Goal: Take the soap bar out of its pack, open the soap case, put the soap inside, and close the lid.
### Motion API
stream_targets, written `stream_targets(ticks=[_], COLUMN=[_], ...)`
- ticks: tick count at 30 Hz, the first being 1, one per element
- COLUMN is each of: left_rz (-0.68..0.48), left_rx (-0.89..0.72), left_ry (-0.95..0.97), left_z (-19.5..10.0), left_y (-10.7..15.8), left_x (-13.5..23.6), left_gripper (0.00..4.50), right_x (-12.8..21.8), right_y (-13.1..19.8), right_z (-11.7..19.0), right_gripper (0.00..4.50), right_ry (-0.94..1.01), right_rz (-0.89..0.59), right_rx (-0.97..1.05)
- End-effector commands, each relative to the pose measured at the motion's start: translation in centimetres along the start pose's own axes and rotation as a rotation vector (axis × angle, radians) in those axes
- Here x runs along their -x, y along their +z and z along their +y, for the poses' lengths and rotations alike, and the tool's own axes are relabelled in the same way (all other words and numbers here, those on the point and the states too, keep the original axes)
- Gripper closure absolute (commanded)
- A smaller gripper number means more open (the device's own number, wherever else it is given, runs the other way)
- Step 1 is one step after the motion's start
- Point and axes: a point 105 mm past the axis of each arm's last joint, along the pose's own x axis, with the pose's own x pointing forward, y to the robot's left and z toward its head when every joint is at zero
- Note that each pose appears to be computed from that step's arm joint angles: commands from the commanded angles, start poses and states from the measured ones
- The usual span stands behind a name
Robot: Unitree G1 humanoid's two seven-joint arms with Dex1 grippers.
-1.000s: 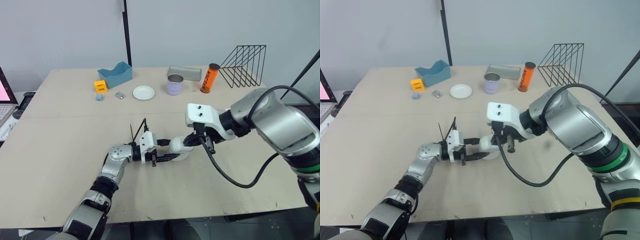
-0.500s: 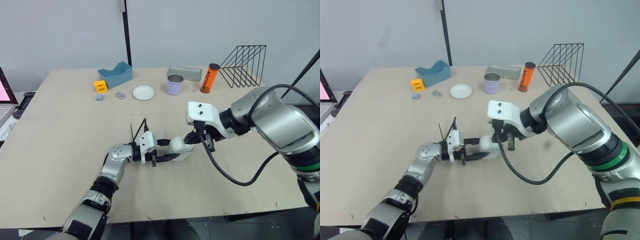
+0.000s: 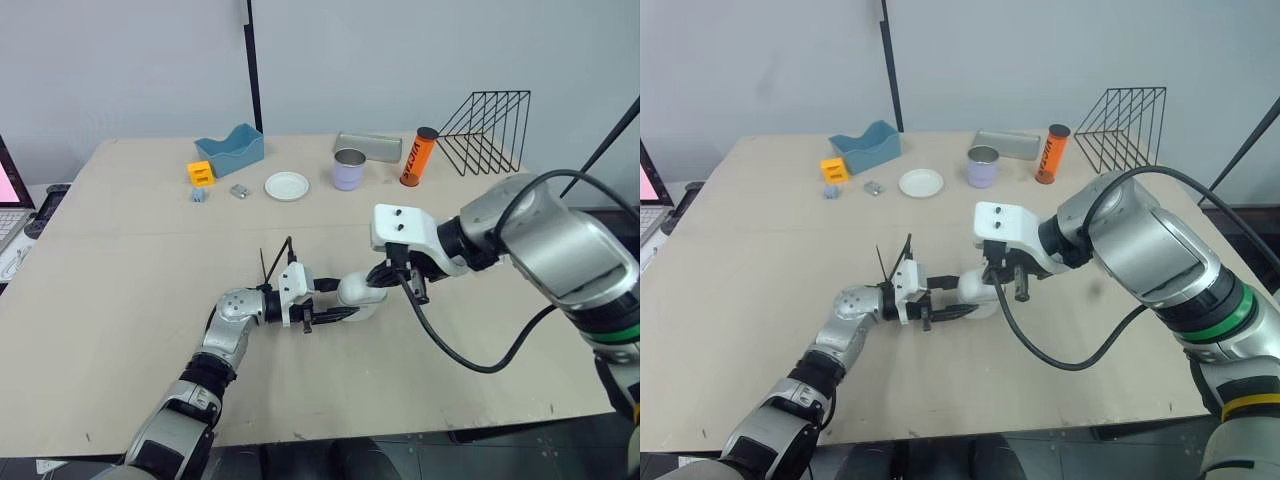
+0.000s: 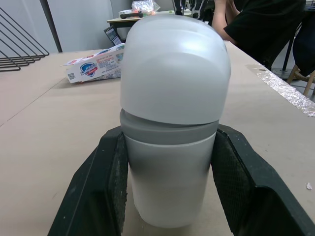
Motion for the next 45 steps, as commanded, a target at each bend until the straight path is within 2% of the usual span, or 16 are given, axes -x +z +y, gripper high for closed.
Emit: stream_targets(ticks=[1,31,40,45], left_rz=[-0.025,-0.021,-0.016,-0.015], left_rx=[-0.038,-0.043,-0.042,-0.043], left_ry=[-0.003,0.002,0.001,0.004], left_z=[0.2,0.3,0.4,0.5], left_y=[1.0,1.1,1.0,1.0], left_x=[0.0,0.1,0.2,0.3], left_gripper=[2.62,2.62,2.62,2.62], right_x=[-0.5,-2.0,0.3,3.0], right_y=[-0.9,-2.5,0.2,3.1], right_z=[-0.4,0.3,-1.8,-2.8], right_gripper=[4.36,4.36,4.36,4.36], right_ry=[-0.016,0.013,-0.073,-0.138], right_rz=[0.039,0.088,-0.016,-0.151], right_rx=[-0.024,-0.025,-0.079,-0.071])
